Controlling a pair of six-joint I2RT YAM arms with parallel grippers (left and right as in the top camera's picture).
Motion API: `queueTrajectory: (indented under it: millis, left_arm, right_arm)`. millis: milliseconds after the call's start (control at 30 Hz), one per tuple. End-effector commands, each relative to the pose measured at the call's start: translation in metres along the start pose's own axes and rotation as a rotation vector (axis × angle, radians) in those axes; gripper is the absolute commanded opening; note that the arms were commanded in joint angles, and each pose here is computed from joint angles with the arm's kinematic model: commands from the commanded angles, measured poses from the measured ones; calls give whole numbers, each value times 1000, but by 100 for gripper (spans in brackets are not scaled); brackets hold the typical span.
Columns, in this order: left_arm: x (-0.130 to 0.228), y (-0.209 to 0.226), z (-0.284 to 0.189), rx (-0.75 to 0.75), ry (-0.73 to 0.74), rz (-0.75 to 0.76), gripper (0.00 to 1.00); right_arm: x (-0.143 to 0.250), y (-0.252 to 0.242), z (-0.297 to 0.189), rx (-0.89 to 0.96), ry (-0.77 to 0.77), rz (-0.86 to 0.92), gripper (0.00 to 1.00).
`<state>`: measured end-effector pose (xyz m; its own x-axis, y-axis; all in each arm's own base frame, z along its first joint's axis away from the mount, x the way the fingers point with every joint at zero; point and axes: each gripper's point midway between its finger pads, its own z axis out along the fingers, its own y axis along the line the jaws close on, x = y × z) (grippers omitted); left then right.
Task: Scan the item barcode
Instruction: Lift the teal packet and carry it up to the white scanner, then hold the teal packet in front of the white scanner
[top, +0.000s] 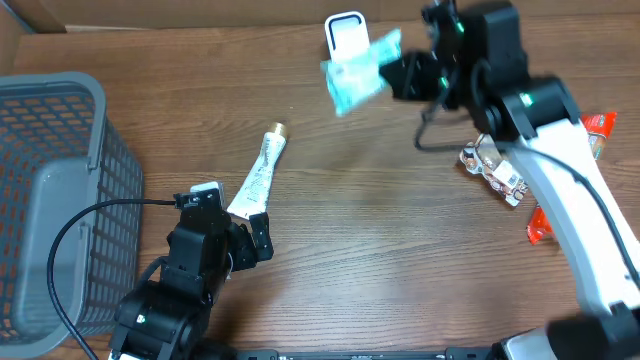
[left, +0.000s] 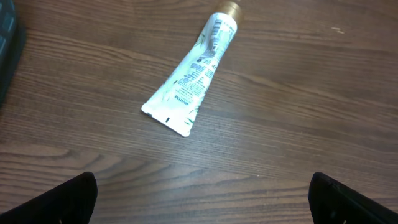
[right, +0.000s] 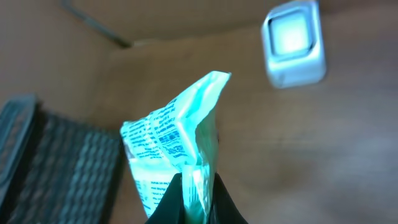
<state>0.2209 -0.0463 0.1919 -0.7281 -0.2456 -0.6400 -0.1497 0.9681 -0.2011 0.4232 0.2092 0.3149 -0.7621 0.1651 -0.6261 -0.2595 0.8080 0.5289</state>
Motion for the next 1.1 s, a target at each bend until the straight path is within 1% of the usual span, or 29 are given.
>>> queueTrajectory:
  millis: [0, 33, 100, 133, 267, 367, 500, 733, 900, 1067]
  left_arm:
    - [-2, 2, 1, -12, -7, -17, 100]
    - [-2, 2, 1, -12, -7, -17, 100]
    - [-2, 2, 1, -12, -7, -17, 100]
    - [-2, 2, 1, -12, -7, -17, 100]
    - [-2, 2, 1, -12, -7, -17, 100]
    - [-2, 2, 1, -12, -7, -17, 100]
    - [-2, 2, 1, -12, -7, -17, 100]
    - [-2, 2, 1, -12, -7, -17, 100]
    - [-2, 2, 1, -12, -7, -17, 100]
    - [-2, 2, 1, -12, -7, -17, 100]
  right_arm:
    - [-58, -11, 0, 215, -195, -91, 4]
    - [-69, -18, 7, 291, -247, -98, 4]
    - [-84, -25, 20, 386, -334, -141, 4]
    - [-89, -27, 29, 429, -347, -233, 4]
    - [-89, -28, 66, 489, -296, -579, 4]
    - [-91, -37, 88, 550, -280, -725, 4]
    - [-104, -57, 108, 698, -319, -833, 4]
    - [-108, -73, 147, 890, -329, -1063, 4]
    - [-93, -74, 184, 910, -304, -1203, 4]
    - [-77, -78, 205, 904, -273, -1236, 4]
